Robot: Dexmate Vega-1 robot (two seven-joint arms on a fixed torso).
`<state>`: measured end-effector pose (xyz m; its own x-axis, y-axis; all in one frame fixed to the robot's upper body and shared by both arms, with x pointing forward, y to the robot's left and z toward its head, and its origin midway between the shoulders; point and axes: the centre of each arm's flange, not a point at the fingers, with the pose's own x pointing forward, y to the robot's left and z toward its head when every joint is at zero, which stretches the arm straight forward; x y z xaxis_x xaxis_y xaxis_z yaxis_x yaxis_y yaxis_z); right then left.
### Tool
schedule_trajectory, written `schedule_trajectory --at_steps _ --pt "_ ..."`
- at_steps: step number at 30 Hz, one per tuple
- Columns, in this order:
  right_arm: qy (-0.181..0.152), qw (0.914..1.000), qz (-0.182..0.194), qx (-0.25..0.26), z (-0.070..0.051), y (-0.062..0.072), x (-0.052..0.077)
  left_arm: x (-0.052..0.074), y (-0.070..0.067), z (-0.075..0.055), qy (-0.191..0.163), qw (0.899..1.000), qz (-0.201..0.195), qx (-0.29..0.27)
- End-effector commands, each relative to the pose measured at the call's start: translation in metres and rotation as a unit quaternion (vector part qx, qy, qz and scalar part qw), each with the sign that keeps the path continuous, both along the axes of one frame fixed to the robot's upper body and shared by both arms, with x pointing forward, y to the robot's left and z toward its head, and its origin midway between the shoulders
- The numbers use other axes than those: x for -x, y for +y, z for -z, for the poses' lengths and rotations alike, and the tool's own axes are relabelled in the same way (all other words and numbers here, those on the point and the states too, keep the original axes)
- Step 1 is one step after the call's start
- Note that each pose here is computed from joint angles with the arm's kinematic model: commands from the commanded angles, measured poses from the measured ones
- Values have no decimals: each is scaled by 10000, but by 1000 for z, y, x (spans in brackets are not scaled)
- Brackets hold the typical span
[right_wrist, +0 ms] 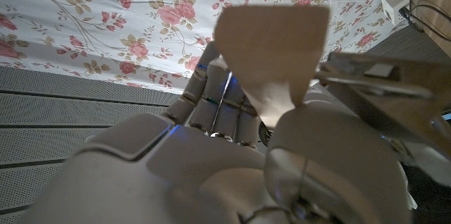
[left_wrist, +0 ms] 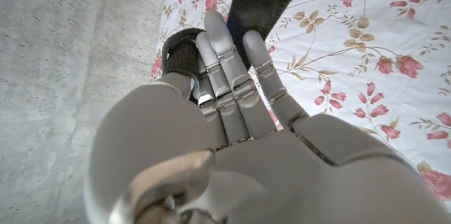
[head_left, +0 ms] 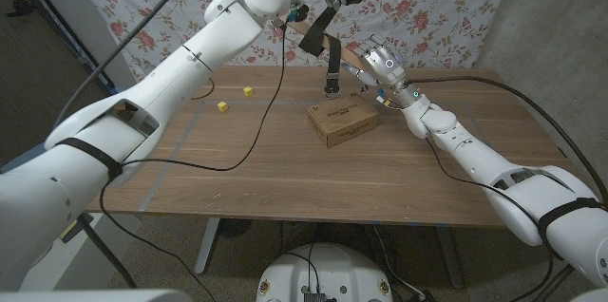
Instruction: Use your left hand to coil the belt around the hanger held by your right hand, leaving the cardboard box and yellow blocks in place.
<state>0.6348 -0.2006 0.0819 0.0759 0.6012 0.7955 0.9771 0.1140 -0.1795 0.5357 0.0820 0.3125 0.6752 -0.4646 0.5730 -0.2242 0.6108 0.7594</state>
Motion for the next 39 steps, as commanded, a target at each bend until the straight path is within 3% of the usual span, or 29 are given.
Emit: schedule_trajectory --at_steps 1,3,5,9,13,18,25,32,39 --pt "-198 9963 -194 -818 -19 -16 13 -7 32 7 276 9943 -974 339" --pt "-273 9941 -280 -1015 -24 -19 19 -13 40 13 494 9937 -905 442" --pt "-348 9918 -387 -1171 -28 -20 25 -21 50 19 923 9919 -564 666" --pt "-493 9868 -618 -1416 -36 -21 37 -38 67 32 1636 9783 102 1264" --pt "-579 9820 -823 -1596 -41 -21 46 -46 73 42 1861 9751 167 1194" --pt "-583 9761 -1081 -1795 -43 -25 52 -59 77 54 2450 9596 580 1254" --pt "-600 9717 -1032 -2037 -44 -31 50 -61 78 59 2483 9575 776 1248" --pt "-604 9687 -972 -2201 -47 -32 46 -60 77 74 2525 9522 1117 1307" --pt "-569 9655 -1043 -2317 -49 -30 44 -53 87 88 2432 9501 1339 1421"
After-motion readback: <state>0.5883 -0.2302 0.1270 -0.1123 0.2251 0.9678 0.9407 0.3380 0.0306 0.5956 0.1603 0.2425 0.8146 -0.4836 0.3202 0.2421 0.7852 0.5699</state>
